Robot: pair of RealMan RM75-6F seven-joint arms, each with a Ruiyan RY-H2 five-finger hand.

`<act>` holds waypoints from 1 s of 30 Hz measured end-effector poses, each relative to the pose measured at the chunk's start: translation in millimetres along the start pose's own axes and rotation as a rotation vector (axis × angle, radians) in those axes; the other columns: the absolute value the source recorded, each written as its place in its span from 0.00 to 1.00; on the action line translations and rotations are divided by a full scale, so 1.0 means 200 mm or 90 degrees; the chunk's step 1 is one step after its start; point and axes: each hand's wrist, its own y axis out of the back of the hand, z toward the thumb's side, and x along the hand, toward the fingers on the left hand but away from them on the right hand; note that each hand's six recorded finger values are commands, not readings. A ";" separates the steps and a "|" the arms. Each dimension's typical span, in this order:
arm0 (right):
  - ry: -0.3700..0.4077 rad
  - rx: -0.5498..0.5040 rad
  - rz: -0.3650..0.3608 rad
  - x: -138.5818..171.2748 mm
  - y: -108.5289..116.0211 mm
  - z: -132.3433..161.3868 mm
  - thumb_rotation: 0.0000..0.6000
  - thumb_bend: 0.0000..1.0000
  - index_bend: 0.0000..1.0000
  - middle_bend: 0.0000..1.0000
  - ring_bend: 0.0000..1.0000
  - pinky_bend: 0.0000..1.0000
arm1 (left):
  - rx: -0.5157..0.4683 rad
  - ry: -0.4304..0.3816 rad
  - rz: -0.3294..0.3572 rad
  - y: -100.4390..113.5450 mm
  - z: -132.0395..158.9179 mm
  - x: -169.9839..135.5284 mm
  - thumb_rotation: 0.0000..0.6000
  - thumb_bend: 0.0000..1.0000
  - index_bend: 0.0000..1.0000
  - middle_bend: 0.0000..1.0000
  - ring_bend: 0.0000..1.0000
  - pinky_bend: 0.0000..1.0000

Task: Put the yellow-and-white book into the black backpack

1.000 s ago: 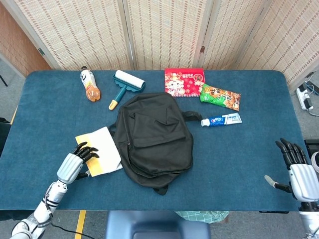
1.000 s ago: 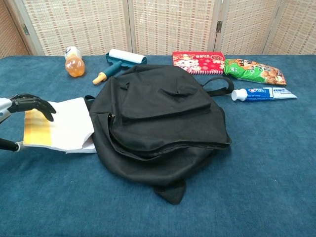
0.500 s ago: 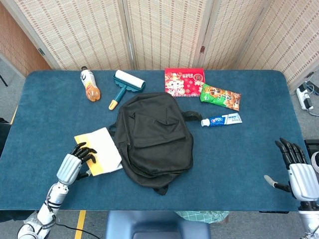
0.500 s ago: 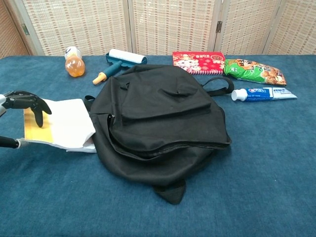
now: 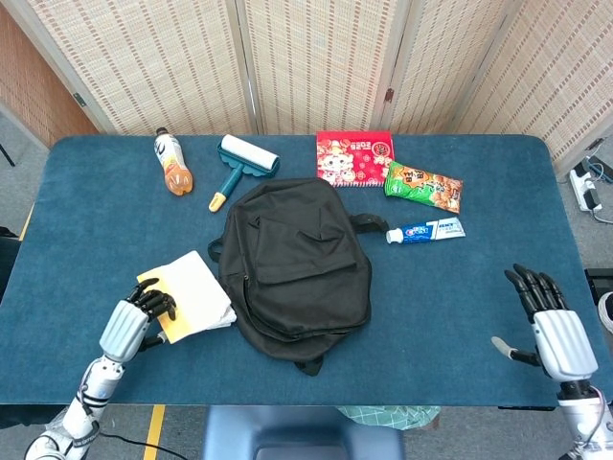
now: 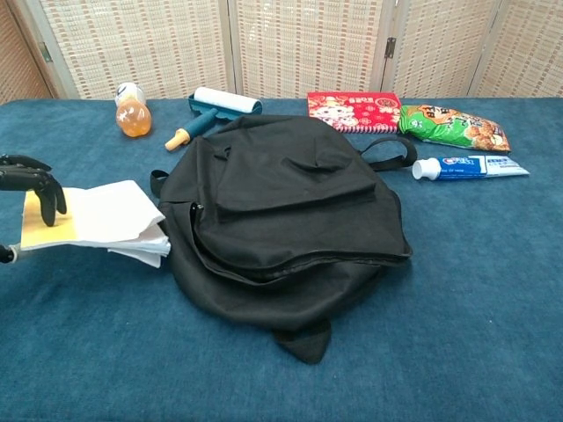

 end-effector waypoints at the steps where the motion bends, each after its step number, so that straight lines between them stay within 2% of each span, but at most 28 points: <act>1: 0.007 0.002 0.005 -0.01 -0.01 0.02 1.00 0.24 0.00 0.07 0.04 0.00 | 0.004 -0.004 0.006 0.02 0.00 0.00 1.00 0.54 0.67 0.55 0.47 0.25; 7: 0.059 0.012 0.041 -0.11 -0.07 0.15 1.00 0.30 0.01 0.10 0.08 0.08 | 0.030 -0.031 0.055 0.14 0.01 -0.03 1.00 0.54 0.67 0.58 0.48 0.26; 9: 0.077 0.011 0.057 -0.15 -0.10 0.20 1.00 0.31 0.04 0.12 0.10 0.13 | 0.038 -0.041 0.073 0.18 0.02 -0.04 1.00 0.54 0.68 0.58 0.49 0.26; 15: 0.134 -0.005 0.117 -0.28 -0.20 0.39 1.00 0.34 0.12 0.17 0.14 0.21 | 0.050 -0.074 0.126 0.29 0.05 -0.04 1.00 0.54 0.68 0.59 0.49 0.27; 23: 0.222 -0.017 0.211 -0.44 -0.38 0.71 1.00 0.37 0.20 0.21 0.17 0.21 | 0.041 -0.129 0.196 0.40 0.14 -0.03 1.00 0.54 0.68 0.60 0.50 0.27; 30: 0.282 -0.023 0.298 -0.56 -0.59 0.98 1.00 0.37 0.23 0.23 0.18 0.22 | 0.024 -0.160 0.209 0.42 0.21 0.01 1.00 0.53 0.68 0.60 0.50 0.28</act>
